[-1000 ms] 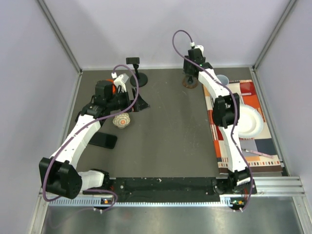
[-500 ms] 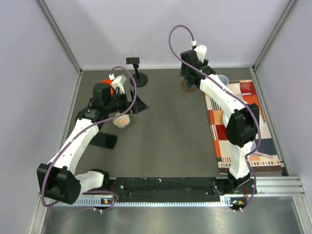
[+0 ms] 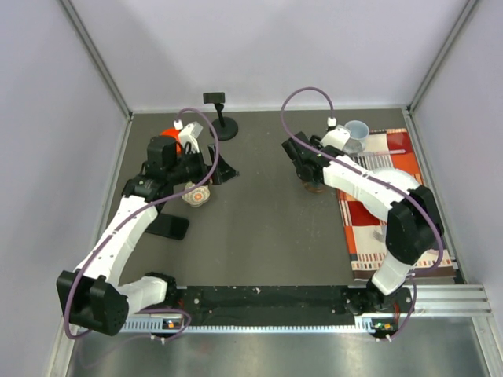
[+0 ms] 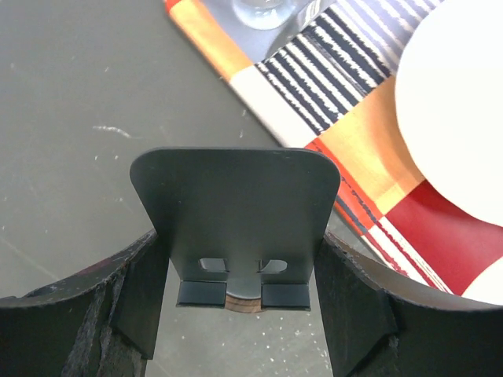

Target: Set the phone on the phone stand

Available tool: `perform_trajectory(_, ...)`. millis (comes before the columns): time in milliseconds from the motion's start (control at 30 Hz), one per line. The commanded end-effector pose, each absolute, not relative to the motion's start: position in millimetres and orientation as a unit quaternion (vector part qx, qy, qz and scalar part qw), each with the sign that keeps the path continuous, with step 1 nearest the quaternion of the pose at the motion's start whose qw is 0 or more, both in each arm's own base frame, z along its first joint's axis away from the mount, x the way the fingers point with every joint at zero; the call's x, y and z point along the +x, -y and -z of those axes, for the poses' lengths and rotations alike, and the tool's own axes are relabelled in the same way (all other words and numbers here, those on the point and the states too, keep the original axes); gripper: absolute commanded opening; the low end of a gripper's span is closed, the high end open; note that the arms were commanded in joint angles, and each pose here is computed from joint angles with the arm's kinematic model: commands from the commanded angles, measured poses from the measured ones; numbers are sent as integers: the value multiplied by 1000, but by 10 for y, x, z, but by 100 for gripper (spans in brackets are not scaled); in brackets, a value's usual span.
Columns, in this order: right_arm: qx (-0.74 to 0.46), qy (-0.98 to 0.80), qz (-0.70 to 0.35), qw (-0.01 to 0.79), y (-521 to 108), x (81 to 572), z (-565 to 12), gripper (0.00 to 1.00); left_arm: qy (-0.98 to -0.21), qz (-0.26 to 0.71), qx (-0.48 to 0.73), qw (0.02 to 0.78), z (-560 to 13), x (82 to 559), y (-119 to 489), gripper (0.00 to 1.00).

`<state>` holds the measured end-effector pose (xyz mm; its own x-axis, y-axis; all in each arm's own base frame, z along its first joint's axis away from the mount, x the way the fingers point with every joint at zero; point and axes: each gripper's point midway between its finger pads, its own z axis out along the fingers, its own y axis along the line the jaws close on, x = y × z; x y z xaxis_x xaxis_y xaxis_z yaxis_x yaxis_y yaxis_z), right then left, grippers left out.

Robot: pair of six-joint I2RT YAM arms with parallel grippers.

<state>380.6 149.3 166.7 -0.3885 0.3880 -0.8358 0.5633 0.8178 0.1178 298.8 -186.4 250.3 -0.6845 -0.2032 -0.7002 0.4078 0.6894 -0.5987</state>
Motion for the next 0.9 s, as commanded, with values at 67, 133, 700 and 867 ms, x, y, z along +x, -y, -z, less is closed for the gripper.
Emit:
perform_trajectory(67, 413, -738, 68, 529, -1342, 3922, -2007, 0, -805, 408, 93, 420, -2819, 2865, 2010, 98)
perform_trajectory(133, 437, -726, 64, 527, -1362, 3975, -1978, 0, -806, 404, 91, 423, -2821, 2883, 2007, 98)
perform_trajectory(700, 544, -681, 196, 449, -1203, 4085, -1582, 0, -820, 376, 99, 421, -2654, 3016, 1998, 98)
perform_trajectory(867, 551, -675, 209, 444, -1062, 4041, -1556, 0, -820, 376, 100, 420, -2632, 2984, 1986, 98)
